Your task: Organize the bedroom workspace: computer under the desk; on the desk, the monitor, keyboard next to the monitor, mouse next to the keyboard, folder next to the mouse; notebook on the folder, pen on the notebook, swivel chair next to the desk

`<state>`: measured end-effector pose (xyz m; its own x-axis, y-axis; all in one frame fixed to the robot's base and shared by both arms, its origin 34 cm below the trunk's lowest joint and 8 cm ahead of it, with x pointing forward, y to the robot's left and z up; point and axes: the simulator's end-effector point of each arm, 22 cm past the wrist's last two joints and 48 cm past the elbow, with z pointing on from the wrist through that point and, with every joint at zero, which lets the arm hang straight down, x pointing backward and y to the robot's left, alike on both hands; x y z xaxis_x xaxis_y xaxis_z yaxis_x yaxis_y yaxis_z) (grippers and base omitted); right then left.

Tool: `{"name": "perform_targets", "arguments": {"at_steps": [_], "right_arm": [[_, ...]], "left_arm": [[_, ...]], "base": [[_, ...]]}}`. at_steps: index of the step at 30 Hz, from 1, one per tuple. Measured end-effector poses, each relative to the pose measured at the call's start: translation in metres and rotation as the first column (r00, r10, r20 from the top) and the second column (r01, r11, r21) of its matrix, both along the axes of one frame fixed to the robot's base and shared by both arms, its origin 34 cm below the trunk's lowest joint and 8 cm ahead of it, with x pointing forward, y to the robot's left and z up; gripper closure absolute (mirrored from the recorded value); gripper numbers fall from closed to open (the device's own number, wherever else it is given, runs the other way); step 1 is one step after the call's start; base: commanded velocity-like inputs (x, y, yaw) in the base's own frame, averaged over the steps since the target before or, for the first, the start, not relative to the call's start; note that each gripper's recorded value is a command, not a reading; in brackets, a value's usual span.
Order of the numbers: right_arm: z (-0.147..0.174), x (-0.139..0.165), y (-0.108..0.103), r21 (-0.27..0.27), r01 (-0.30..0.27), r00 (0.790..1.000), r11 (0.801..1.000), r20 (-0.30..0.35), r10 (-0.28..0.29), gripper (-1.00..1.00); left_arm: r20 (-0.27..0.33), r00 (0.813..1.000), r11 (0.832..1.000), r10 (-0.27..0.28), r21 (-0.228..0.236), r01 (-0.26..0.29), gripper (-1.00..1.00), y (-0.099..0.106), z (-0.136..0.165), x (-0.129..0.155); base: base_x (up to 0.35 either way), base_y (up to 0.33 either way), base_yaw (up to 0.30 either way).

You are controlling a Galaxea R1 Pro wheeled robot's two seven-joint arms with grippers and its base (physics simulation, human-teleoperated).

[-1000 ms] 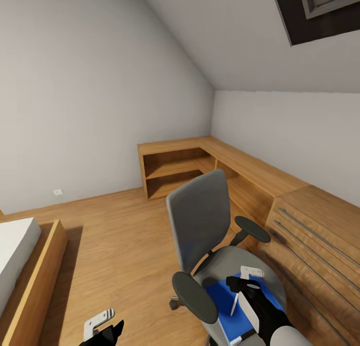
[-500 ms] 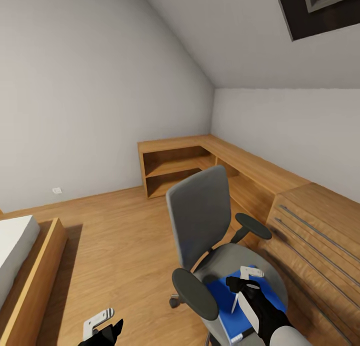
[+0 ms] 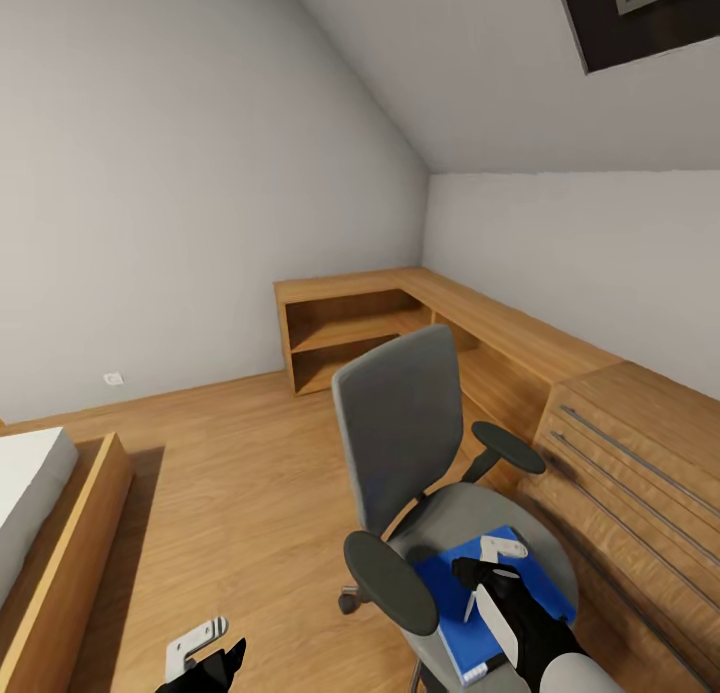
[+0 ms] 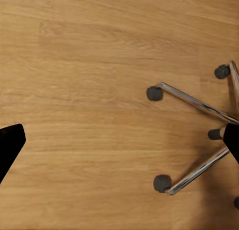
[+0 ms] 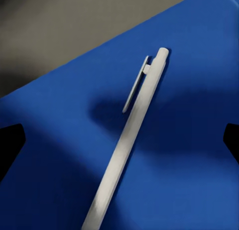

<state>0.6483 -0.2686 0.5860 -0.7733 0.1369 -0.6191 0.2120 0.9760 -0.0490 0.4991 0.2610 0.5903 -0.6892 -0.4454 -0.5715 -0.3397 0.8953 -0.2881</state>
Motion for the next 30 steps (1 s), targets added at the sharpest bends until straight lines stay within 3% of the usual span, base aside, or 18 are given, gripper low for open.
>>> {"name": "perform_targets", "arguments": {"at_steps": [17,30], "right_arm": [[-0.009,-0.001,-0.001,-0.001,0.000,1.000,1.000,-0.003,0.000,-1.00],[-0.033,-0.004,-0.001,-0.001,0.001,1.000,1.000,-0.004,-0.001,-1.00]], "left_arm": [[0.000,1.000,1.000,0.000,-0.001,0.000,-1.00,0.000,-0.009,-0.001],[0.000,1.000,1.000,0.001,0.000,-0.001,-1.00,0.000,-0.033,-0.003]], "base": [[0.000,0.000,0.000],[0.000,0.000,0.000]]}}
